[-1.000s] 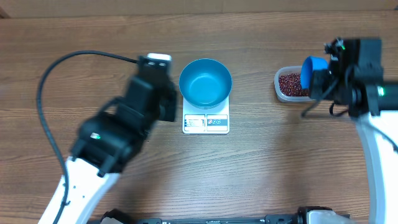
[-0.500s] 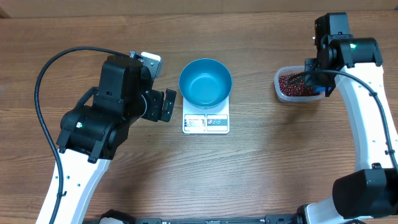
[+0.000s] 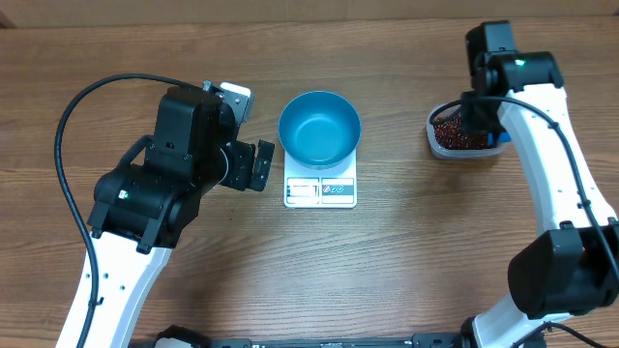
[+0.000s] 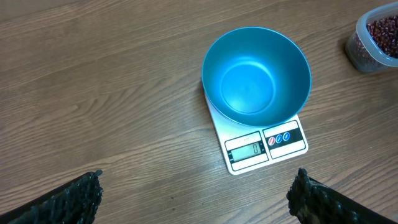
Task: Scoop item into bowl and weigh 150g on scale
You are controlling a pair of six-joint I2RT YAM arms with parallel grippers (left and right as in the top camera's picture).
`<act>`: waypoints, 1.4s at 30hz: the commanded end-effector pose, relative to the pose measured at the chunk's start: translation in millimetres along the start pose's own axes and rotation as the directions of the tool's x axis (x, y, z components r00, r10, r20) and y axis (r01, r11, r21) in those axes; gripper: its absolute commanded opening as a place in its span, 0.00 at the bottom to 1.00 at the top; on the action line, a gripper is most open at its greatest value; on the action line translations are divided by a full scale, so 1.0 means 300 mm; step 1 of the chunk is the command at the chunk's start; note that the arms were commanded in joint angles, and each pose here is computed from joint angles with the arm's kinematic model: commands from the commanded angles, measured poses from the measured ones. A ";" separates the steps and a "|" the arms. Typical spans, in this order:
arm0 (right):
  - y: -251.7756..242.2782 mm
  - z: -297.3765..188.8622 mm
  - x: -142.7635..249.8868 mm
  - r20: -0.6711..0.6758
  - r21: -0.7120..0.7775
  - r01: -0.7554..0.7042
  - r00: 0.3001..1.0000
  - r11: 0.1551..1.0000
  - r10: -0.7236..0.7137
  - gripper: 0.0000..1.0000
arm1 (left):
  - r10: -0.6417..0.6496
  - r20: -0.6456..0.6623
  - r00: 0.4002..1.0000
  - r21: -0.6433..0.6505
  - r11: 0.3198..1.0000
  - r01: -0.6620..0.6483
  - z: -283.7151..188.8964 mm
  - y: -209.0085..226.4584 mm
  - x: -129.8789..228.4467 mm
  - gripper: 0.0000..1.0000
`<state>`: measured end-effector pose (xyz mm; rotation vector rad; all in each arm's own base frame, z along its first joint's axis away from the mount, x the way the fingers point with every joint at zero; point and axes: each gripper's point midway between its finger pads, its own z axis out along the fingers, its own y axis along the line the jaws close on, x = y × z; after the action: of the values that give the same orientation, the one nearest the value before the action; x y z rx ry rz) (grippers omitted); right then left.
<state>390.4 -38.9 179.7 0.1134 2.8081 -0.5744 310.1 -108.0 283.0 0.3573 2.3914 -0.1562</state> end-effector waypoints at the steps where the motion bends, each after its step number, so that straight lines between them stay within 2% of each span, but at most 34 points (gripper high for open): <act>1: -0.020 -0.036 -0.043 0.056 0.038 -0.025 0.998 0.999 0.023 0.04 | 0.024 0.000 1.000 0.015 1.000 -0.024 0.002 -0.006 -0.002 1.00; 14: 0.002 -0.035 -0.060 0.074 0.000 -0.032 0.997 1.000 0.032 0.04 | 0.016 0.022 1.000 0.021 1.000 -0.016 0.001 -0.010 -0.020 1.00; 16: 0.009 -0.034 -0.058 0.070 -0.012 -0.028 0.997 1.000 0.028 0.04 | 0.008 -0.010 1.000 0.109 0.994 -0.007 -0.003 -0.060 0.006 1.00; 19: 0.010 -0.033 -0.053 0.064 -0.012 -0.024 0.998 1.000 0.025 0.04 | 0.117 -0.045 0.992 0.254 0.962 -0.102 -0.020 -0.139 0.056 1.00; 25: 0.009 -0.032 -0.042 0.051 -0.010 -0.011 0.999 1.000 0.011 0.04 | 0.129 -0.168 0.977 0.288 0.955 -0.076 -0.038 -0.150 0.160 1.00; 30: 0.011 -0.032 -0.040 0.048 -0.013 -0.010 0.999 1.000 0.010 0.04 | 0.199 -0.153 0.968 0.372 0.919 -0.130 -0.070 -0.198 0.181 1.00; 42: 0.032 0.016 -0.031 0.011 -0.008 0.003 1.000 1.000 -0.003 0.04 | 0.205 -0.091 0.975 0.336 0.928 -0.164 -0.132 -0.184 0.172 1.00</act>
<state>394.7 -32.3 176.2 0.0995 2.8045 -0.5648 236.1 -142.0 272.7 0.7337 2.4718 -0.4729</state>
